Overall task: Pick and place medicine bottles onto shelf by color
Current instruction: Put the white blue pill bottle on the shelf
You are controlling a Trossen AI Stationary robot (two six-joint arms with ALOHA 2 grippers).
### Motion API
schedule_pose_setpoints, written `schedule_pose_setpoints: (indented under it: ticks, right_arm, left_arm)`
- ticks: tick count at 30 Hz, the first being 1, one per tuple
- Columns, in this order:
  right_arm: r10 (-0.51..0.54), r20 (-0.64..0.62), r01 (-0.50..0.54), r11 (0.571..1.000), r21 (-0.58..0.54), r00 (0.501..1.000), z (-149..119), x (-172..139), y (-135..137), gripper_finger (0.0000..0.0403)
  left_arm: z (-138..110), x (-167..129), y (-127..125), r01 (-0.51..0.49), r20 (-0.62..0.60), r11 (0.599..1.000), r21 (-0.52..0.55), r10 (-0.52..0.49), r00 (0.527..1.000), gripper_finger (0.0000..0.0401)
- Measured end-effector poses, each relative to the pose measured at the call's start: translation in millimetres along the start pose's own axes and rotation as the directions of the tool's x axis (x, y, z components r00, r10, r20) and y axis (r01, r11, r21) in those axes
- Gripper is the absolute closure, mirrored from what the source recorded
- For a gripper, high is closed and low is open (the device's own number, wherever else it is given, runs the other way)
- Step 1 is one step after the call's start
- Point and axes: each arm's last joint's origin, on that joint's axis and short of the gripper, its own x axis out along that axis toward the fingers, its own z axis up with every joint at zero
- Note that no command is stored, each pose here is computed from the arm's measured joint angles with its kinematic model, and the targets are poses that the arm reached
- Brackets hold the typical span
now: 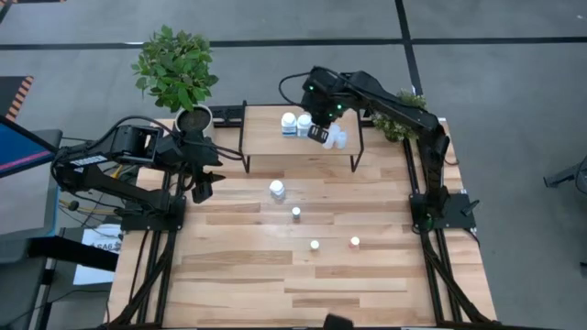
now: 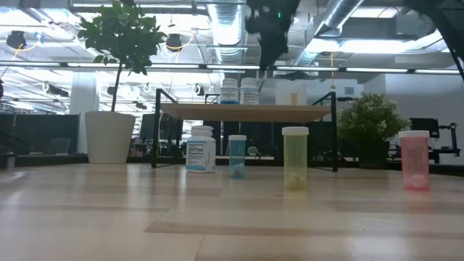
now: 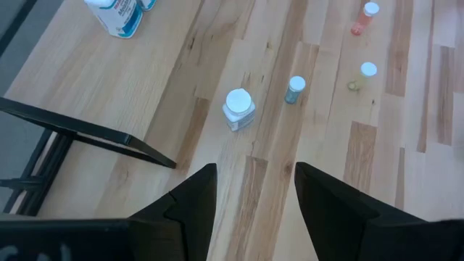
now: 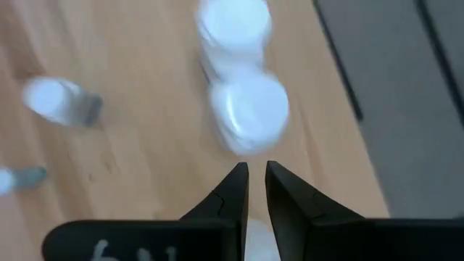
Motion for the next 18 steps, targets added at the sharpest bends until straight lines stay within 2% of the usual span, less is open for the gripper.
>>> schedule_pose_setpoints:
  ticks: [4, 7, 9, 13, 18]
  right_arm:
    - [0.069, 0.047, -0.067, 0.996, -0.054, 0.996, 5, -20, 27, 0.0332]
    - [0.284, 0.098, -0.270, 0.954, -0.129, 0.954, 6, -36, 47, 0.0330]
    - [0.378, 0.120, -0.358, 0.920, -0.161, 0.918, 8, -43, 61, 0.0324]
    - [0.425, 0.056, -0.415, 0.899, -0.139, 0.903, 3, -44, 84, 0.0295]
    - [0.467, 0.019, -0.453, 0.867, -0.209, 0.884, 2, -45, 119, 0.0222]
  left_arm:
    - [0, 0, 0, 0.000, -0.001, 1.000, -0.001, 0.000, 1.000, 0.0227]
    - [0, 0, 0, 0.000, -0.001, 1.000, -0.001, 0.000, 1.000, 0.0227]
    - [0, 0, 0, 0.000, -0.001, 1.000, -0.001, 0.000, 1.000, 0.0227]
    - [0, 0, 0, 0.000, -0.001, 1.000, 0.001, 0.000, 1.000, 0.0227]
    - [0, 0, 0, 0.000, -0.001, 1.000, 0.025, 0.000, 1.000, 0.0227]
